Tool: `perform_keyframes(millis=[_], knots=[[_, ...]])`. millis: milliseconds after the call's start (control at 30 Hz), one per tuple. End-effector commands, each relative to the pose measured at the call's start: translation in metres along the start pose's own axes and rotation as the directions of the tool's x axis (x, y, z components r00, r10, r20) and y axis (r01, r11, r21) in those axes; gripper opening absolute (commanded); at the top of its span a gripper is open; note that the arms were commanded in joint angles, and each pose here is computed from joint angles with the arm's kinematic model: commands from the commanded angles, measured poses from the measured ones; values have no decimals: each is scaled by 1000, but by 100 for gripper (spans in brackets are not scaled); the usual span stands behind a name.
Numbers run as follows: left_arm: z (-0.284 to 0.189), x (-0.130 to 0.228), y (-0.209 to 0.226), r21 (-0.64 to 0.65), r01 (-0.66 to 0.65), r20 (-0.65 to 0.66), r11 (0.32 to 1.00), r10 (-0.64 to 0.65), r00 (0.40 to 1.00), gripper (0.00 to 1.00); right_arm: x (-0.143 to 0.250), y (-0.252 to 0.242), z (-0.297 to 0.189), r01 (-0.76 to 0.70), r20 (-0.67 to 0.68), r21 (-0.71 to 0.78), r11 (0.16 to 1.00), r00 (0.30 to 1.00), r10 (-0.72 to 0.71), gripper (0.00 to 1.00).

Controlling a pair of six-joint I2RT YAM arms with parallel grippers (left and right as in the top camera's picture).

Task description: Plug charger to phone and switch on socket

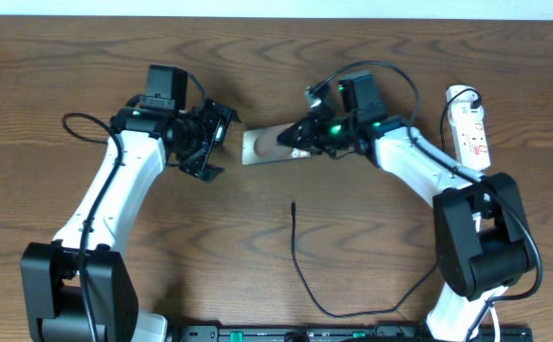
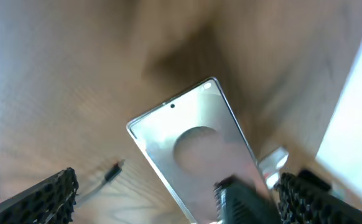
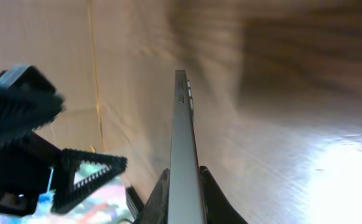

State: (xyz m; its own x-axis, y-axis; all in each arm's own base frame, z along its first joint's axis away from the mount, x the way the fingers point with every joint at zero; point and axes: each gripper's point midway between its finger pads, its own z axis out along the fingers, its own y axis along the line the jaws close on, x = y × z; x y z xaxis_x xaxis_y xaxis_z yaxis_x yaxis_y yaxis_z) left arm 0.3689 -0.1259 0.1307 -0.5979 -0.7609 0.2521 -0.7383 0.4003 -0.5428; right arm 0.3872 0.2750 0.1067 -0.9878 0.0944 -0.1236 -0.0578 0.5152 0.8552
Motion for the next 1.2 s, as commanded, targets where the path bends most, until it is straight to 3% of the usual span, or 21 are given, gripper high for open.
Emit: perform_keyframes(millis=[0,100,333,533,800,1167], knots=[[-11,5,-18,88,-290,-8,953,292,956,99,-12,3,-13,-83,18,-32,996,996,83,1],[-12,2,-30,128,-388,28,913,388,921,99,-20,-2,-20,-144,39,-35,989,989,146,1],[-16,-3,-52,190,-482,101,855,471,876,100,-37,-6,-34,-216,89,-60,974,971,221,1],[-17,9,-79,358,-552,121,753,549,827,100,-49,-1,-41,-201,116,-99,975,970,212,1],[-8,17,-83,486,-588,163,647,593,788,100,-53,3,-44,-179,124,-121,976,973,193,1],[-18,18,-93,676,-396,149,621,411,899,100,-76,31,-52,-137,190,-222,965,965,180,1]])
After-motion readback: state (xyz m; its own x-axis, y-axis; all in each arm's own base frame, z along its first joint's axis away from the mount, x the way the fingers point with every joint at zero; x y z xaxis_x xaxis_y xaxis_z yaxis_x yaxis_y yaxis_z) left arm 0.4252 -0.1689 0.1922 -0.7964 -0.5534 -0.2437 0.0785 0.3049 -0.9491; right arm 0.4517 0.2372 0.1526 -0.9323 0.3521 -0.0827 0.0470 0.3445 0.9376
